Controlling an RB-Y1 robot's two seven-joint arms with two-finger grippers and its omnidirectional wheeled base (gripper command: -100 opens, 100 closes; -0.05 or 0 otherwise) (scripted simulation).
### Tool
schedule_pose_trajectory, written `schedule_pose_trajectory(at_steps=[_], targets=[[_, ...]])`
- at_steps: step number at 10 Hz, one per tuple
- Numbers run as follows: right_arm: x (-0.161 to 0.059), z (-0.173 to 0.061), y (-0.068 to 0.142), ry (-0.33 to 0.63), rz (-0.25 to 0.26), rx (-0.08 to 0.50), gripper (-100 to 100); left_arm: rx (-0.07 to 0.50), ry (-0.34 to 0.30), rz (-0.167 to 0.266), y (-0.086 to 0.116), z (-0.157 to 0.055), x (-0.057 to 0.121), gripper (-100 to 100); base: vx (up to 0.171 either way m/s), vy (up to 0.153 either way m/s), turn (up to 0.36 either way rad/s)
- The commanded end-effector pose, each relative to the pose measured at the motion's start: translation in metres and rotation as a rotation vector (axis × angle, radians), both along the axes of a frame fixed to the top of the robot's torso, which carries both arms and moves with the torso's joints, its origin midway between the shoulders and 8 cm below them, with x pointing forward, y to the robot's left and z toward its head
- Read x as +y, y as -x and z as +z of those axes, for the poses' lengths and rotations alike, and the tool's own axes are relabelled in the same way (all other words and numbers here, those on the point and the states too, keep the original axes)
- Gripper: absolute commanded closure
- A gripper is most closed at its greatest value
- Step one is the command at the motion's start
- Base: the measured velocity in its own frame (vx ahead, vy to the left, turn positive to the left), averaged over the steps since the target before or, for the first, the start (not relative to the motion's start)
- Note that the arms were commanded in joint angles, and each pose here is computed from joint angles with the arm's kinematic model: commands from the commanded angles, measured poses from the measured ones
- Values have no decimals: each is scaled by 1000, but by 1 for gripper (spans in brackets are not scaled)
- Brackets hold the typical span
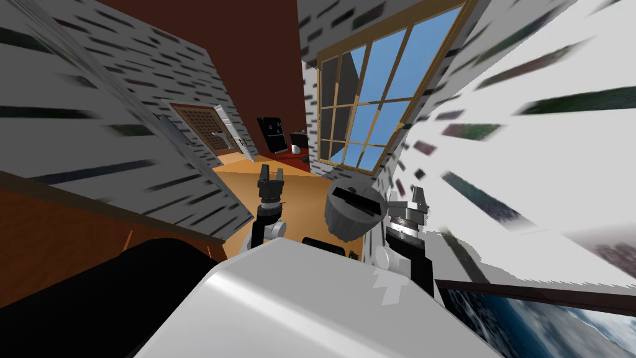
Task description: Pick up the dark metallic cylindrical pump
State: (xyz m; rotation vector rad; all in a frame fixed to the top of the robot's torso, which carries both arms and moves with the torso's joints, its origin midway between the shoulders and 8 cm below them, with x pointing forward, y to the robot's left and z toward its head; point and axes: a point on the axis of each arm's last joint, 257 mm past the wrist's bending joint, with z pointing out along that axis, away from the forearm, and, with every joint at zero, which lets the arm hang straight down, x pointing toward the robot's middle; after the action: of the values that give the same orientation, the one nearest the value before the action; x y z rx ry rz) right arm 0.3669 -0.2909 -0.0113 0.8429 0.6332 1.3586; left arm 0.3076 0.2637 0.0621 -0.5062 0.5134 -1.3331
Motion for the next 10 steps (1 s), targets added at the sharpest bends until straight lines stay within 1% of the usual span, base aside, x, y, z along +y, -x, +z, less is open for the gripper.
schedule_pose_trajectory(at_steps=[1,3,5,8,9,10], targets=[[2,-5,-5,32,16,24,-100,0,0,0,0,0,0,0,-3,11,10],[1,-18,-16,73,35,73,-100,0,0,0,0,0,0,0,-6,26,14],[-4,-36,-30,106,45,140,-100,0,0,0,0,0,0,0,-10,41,15],[-20,-69,-55,138,43,255,-100,0,0,0,0,0,0,0,-24,59,17],[-20,-71,-56,137,43,263,-100,0,0,0,0,0,0,0,-9,48,3],[-28,-84,-65,141,38,308,-100,0,0,0,0,0,0,0,-9,39,8]])
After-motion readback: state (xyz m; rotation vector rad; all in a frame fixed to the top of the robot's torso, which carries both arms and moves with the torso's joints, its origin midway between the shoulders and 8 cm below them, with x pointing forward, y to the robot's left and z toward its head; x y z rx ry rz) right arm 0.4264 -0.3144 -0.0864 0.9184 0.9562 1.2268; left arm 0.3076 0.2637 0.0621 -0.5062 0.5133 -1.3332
